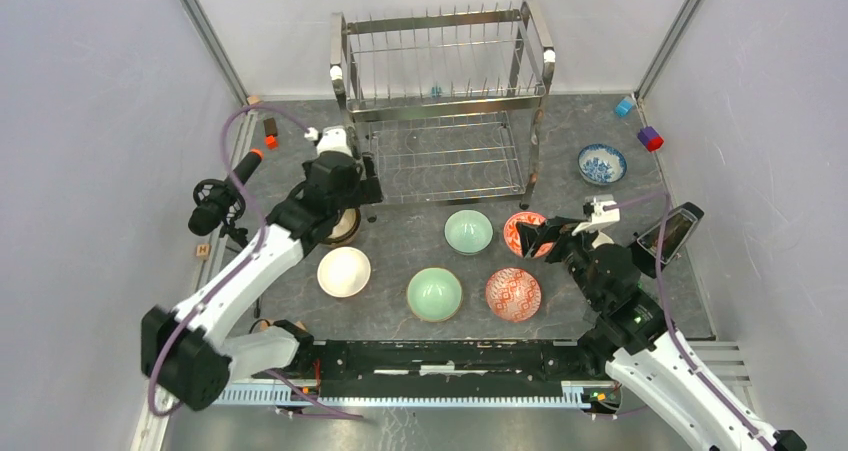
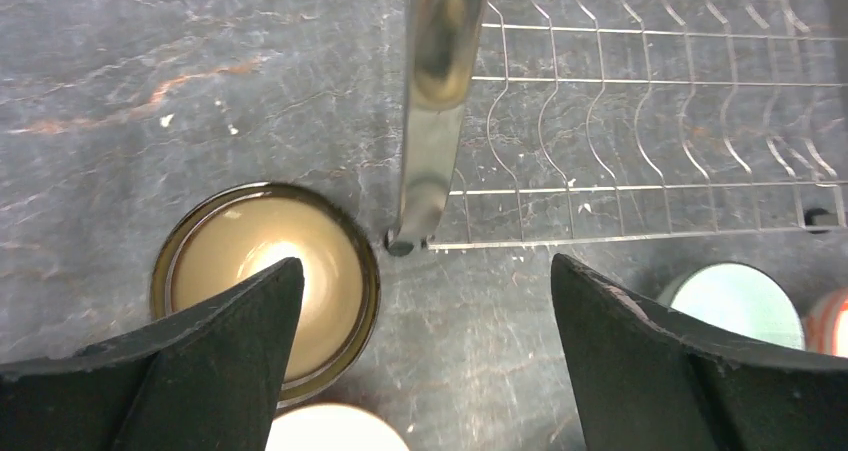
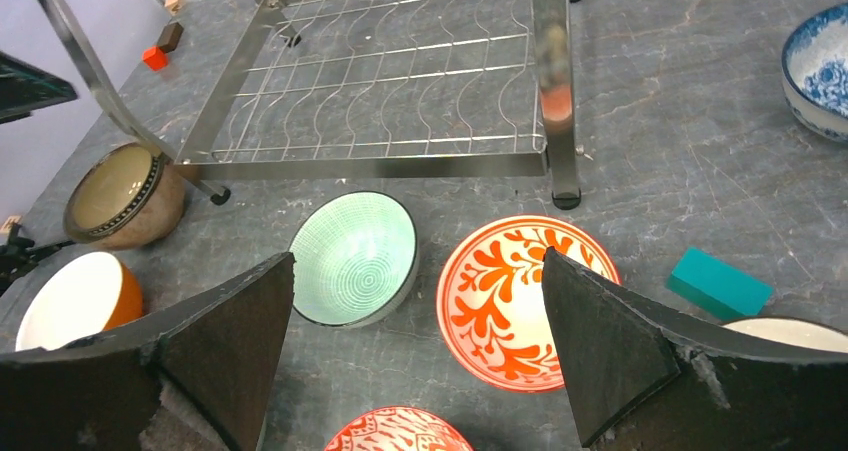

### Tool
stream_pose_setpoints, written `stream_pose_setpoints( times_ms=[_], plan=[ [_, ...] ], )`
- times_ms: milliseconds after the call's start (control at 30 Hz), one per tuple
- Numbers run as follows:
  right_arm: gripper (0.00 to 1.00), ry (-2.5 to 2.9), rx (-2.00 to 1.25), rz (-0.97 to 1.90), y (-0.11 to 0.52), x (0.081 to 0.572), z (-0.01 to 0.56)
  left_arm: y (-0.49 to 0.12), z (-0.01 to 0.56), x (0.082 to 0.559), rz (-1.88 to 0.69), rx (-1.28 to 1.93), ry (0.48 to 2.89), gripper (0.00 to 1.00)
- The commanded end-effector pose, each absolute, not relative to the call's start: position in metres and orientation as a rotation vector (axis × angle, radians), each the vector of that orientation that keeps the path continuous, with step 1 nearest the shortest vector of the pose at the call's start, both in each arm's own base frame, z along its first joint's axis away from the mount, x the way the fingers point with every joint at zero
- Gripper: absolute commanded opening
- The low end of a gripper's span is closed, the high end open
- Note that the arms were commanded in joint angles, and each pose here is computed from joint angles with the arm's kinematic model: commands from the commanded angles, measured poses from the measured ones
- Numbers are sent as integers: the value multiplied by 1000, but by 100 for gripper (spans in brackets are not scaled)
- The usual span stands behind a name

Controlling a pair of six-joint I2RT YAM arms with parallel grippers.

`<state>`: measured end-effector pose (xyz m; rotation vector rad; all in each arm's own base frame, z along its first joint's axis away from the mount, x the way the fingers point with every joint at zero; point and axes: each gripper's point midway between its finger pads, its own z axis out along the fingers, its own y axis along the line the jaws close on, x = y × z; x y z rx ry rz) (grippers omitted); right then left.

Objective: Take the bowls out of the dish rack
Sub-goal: Reset both arms

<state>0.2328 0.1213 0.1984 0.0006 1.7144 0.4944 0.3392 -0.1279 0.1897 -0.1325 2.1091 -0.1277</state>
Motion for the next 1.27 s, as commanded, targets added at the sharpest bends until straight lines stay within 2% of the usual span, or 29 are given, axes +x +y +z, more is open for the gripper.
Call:
stream_pose_setpoints(
  times_ms=[0,167,400,567,867,1233],
  plan=[
    [98,1677,-43,502,123,230,240,-111,227,299,-206,-162,2043,100],
    [98,1608,31,542,119,231,255,-97,247,277,-187,-98,2006,100],
    [98,1510,86,568,114,233,264,-94,237,264,-228,-125,2003,100],
    [98,1621,42,515,119,237,247,-111,236,259,-352,-120,1996,100],
    [98,1672,5,599,138,236,234,-121,243,254,-444,-127,1967,100],
    [98,1576,115,556,115,237,233,-118,256,251,-465,-142,1907,100]
  ],
)
